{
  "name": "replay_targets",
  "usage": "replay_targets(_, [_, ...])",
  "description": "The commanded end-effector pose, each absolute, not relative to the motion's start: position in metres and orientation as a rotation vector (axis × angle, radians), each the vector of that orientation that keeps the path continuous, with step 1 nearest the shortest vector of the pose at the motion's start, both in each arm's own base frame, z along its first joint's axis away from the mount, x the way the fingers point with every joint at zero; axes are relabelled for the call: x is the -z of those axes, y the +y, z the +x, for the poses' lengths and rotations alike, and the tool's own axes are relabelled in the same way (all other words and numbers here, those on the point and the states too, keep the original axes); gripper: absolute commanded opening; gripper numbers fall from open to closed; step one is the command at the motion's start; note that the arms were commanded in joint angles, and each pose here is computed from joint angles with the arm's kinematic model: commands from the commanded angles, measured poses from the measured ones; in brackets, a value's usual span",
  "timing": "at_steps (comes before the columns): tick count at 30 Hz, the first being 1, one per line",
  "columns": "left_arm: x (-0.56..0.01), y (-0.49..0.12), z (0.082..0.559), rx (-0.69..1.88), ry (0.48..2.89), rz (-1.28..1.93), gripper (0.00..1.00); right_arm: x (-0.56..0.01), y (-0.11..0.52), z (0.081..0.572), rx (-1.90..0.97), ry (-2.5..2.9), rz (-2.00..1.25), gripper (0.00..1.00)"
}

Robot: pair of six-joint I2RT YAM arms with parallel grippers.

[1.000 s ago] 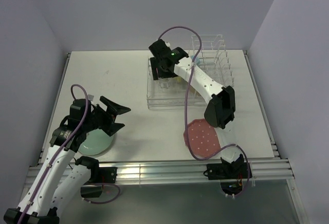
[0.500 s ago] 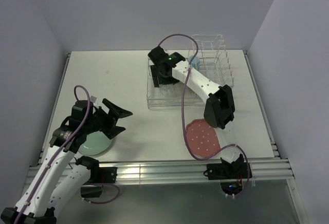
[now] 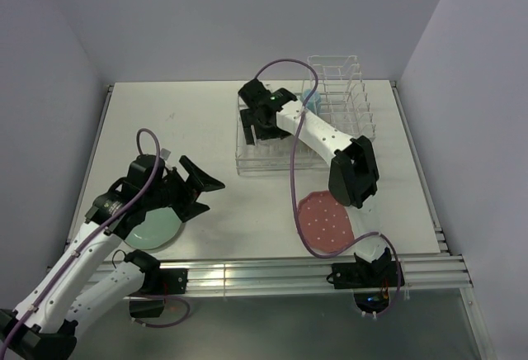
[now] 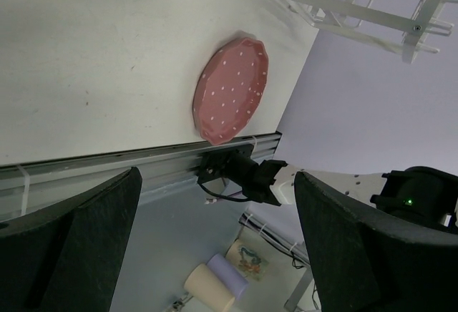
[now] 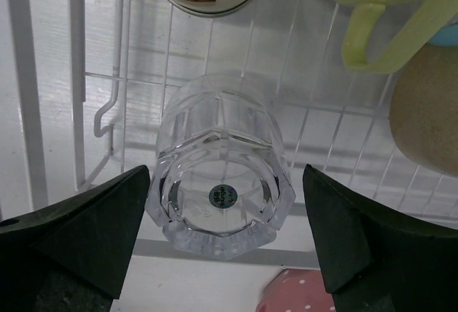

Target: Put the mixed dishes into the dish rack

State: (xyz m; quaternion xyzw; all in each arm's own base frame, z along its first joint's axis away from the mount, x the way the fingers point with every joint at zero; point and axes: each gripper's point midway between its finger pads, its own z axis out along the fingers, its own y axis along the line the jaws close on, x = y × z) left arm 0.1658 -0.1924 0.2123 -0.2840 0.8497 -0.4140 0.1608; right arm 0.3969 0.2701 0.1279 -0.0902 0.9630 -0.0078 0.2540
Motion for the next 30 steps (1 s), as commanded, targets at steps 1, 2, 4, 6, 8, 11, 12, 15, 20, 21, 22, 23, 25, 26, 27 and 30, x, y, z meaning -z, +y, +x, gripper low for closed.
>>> replay_targets(1, [-0.227, -0.193, 0.171, 1.173, 2.383, -0.731, 0.94, -0.160, 0.266, 0.400, 0.008, 2.529, -0.210, 0.95])
replay_targets(2, [-0.225, -0.196, 0.168, 1.179, 2.393, -0.718, 0.94, -0.161, 0.264, 0.398, 0.018, 2.531, -0.209, 0.96])
replay_targets(4, [-0.220, -0.198, 0.166, 1.180, 2.398, -0.720, 0.94, -0.170, 0.261, 0.394, 0.011, 2.514, -0.201, 0.96])
replay_targets(6, [-0.215, -0.202, 0.161, 1.180, 2.417, -0.703, 0.94, -0.187, 0.260, 0.390, -0.020, 2.485, -0.189, 0.97])
replay_targets(8, [-0.212, -0.206, 0.158, 1.183, 2.426, -0.699, 0.94, -0.202, 0.261, 0.384, -0.053, 2.471, -0.183, 0.97])
replay_targets(11, [-0.207, -0.215, 0.155, 1.180, 2.456, -0.668, 0.94, -0.246, 0.260, 0.371, -0.120, 2.400, -0.165, 0.97])
replay_targets(12, [-0.208, -0.218, 0.154, 1.178, 2.463, -0.653, 0.93, -0.259, 0.260, 0.368, -0.141, 2.377, -0.163, 0.97])
replay_targets(15, [-0.203, -0.233, 0.152, 1.151, 2.505, -0.595, 0.93, -0.295, 0.251, 0.351, -0.189, 2.323, -0.147, 0.97])
replay_targets(20, [-0.197, -0.266, 0.147, 1.121, 2.574, -0.472, 0.94, -0.335, 0.226, 0.322, -0.244, 2.262, -0.128, 0.97])
replay_targets(21, [-0.195, -0.269, 0.148, 1.110, 2.583, -0.441, 0.94, -0.335, 0.223, 0.317, -0.248, 2.267, -0.131, 0.97])
replay_targets(22, [-0.194, -0.271, 0.148, 1.100, 2.591, -0.422, 0.94, -0.336, 0.220, 0.311, -0.259, 2.269, -0.122, 0.97])
replay_targets(23, [-0.195, -0.274, 0.151, 1.091, 2.599, -0.408, 0.94, -0.345, 0.214, 0.302, -0.291, 2.250, -0.114, 0.97])
replay_targets(25, [-0.197, -0.279, 0.153, 1.089, 2.606, -0.374, 0.94, -0.338, 0.208, 0.291, -0.299, 2.265, -0.108, 0.97])
replay_targets(26, [-0.198, -0.283, 0.156, 1.086, 2.610, -0.358, 0.94, -0.346, 0.202, 0.284, -0.326, 2.242, -0.089, 0.97])
replay_targets(27, [-0.198, -0.285, 0.156, 1.077, 2.618, -0.345, 0.94, -0.338, 0.200, 0.280, -0.318, 2.259, -0.089, 0.97])
replay_targets(30, [-0.196, -0.294, 0.154, 1.077, 2.641, -0.317, 0.94, -0.335, 0.192, 0.270, -0.327, 2.261, -0.074, 0.97])
